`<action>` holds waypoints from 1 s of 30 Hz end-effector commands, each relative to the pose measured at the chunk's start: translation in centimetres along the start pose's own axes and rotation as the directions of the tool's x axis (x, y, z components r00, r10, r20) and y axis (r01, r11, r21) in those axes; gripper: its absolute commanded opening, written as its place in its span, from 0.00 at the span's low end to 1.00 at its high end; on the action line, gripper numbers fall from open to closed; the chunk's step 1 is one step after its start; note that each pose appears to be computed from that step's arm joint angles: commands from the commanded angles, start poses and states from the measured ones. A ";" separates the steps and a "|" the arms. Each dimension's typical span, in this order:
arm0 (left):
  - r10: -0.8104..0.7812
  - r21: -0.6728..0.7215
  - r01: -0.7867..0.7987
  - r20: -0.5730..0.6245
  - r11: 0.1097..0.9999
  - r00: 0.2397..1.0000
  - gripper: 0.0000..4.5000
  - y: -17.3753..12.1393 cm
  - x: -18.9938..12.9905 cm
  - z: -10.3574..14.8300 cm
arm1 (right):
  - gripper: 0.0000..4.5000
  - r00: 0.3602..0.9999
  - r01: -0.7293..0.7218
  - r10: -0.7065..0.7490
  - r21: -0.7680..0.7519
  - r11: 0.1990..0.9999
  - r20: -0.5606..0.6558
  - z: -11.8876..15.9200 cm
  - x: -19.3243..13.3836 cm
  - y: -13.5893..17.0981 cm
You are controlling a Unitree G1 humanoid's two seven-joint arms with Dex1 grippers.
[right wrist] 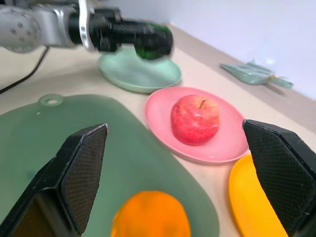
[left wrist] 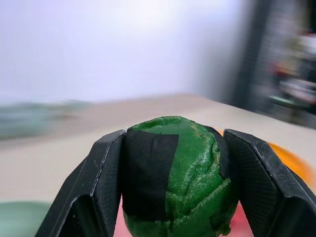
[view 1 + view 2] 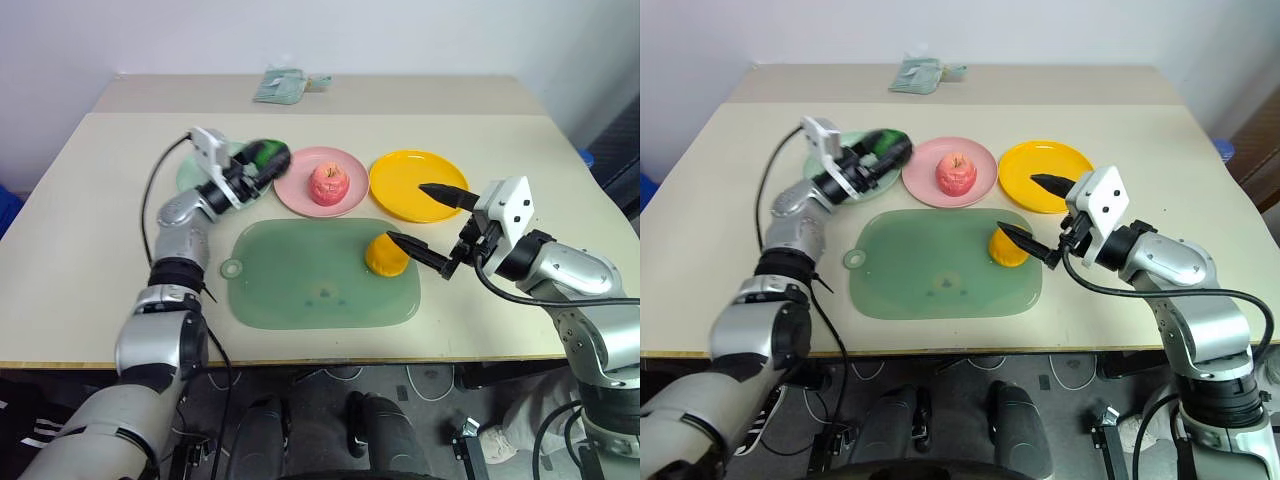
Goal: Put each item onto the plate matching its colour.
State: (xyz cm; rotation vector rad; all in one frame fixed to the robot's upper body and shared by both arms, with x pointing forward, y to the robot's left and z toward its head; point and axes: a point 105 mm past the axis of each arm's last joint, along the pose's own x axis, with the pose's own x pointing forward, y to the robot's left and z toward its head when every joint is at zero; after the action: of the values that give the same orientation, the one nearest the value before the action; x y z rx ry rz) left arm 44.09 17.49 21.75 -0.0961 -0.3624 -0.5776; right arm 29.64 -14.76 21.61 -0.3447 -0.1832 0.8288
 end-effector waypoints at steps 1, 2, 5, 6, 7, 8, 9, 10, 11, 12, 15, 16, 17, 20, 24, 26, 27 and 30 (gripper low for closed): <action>0.290 0.082 -0.291 0.032 0.953 0.957 0.70 4.3 -0.8 1.8 | 1.00 0.994 0.100 -0.097 -0.049 0.994 0.048 1.2 0.4 -2.1; 0.330 0.110 -0.329 0.013 0.938 0.944 0.70 4.8 -1.0 1.5 | 1.00 0.991 0.127 -0.125 -0.053 0.991 0.041 1.0 0.5 -2.7; 0.355 0.109 -0.351 -0.021 0.930 0.935 0.70 5.0 -1.3 0.5 | 1.00 0.971 0.237 -0.239 -0.065 0.969 -0.025 -0.5 0.6 -5.1; 0.350 0.115 -0.344 -0.033 0.932 0.936 0.70 4.9 -1.4 0.1 | 1.00 0.968 0.246 -0.248 -0.071 0.967 -0.028 -0.7 0.7 -5.3; 0.347 0.103 -0.341 -0.042 0.934 0.937 0.70 4.8 -1.5 -0.3 | 1.00 0.969 0.246 -0.247 -0.069 0.967 -0.021 -0.7 0.8 -5.4; 0.356 0.099 -0.350 -0.050 0.931 0.933 0.70 4.9 -1.6 -0.5 | 1.00 0.970 0.243 -0.244 -0.064 0.968 -0.010 -0.5 0.9 -5.3; 0.359 0.103 -0.352 -0.054 0.930 0.932 0.70 5.0 -1.7 -0.6 | 1.00 0.970 0.242 -0.243 -0.064 0.968 -0.005 -0.4 1.0 -5.3; 0.353 0.099 -0.346 -0.058 0.933 0.934 0.70 4.9 -1.7 -0.7 | 1.00 0.970 0.242 -0.243 -0.070 0.968 -0.007 -0.4 1.1 -5.3; 0.347 0.098 -0.341 -0.060 0.935 0.936 0.70 4.9 -1.6 -0.7 | 1.00 0.970 0.241 -0.242 -0.075 0.968 -0.010 -0.5 1.1 -5.3; 0.350 0.102 -0.343 -0.064 0.934 0.934 0.70 4.9 -1.7 -0.8 | 1.00 0.970 0.241 -0.242 -0.080 0.967 -0.012 -0.5 1.1 -5.3; 0.346 0.130 -0.339 -0.038 0.932 0.938 0.99 4.7 -1.3 -0.1 | 1.00 0.970 0.239 -0.243 -0.095 0.966 -0.025 -0.7 0.9 -5.3; 0.340 0.134 -0.334 -0.025 0.933 0.940 1.00 4.7 -1.1 0.3 | 1.00 0.970 0.241 -0.244 -0.093 0.966 -0.020 -0.6 0.9 -5.3; 0.331 0.145 -0.327 -0.008 0.934 0.944 1.00 4.6 -0.9 0.8 | 1.00 0.971 0.236 -0.238 -0.089 0.968 -0.013 -0.4 0.8 -5.2; 0.285 0.163 -0.286 0.032 0.944 0.958 1.00 4.3 -0.6 2.1 | 1.00 0.980 0.199 -0.199 -0.073 0.977 0.005 0.0 0.8 -4.4; -0.071 0.010 0.071 0.071 0.997 0.995 1.00 0.5 0.5 3.5 | 1.00 0.996 0.091 -0.092 -0.028 0.995 -0.009 -0.1 0.3 -2.7; -0.362 0.044 0.360 0.073 0.932 0.929 1.00 -3.1 -0.4 4.2 | 1.00 0.997 0.076 -0.077 -0.013 0.997 -0.027 -0.3 -0.1 -2.7; -0.457 -0.013 0.458 0.044 0.889 0.888 1.00 -4.1 -1.2 4.1 | 1.00 0.998 0.051 -0.051 0.000 0.999 -0.036 -0.4 -0.3 -2.4; -0.623 -0.127 0.616 -0.025 0.778 0.782 1.00 -6.0 -3.8 4.0 | 1.00 0.998 -0.017 0.018 0.023 1.000 -0.059 -0.7 -0.3 -1.3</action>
State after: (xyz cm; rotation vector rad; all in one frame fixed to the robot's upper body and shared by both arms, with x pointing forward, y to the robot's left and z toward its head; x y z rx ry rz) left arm 38.18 15.47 23.45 -0.0493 -0.3189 -1.1463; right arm 31.32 -16.51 20.29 -0.3386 -0.0775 0.7970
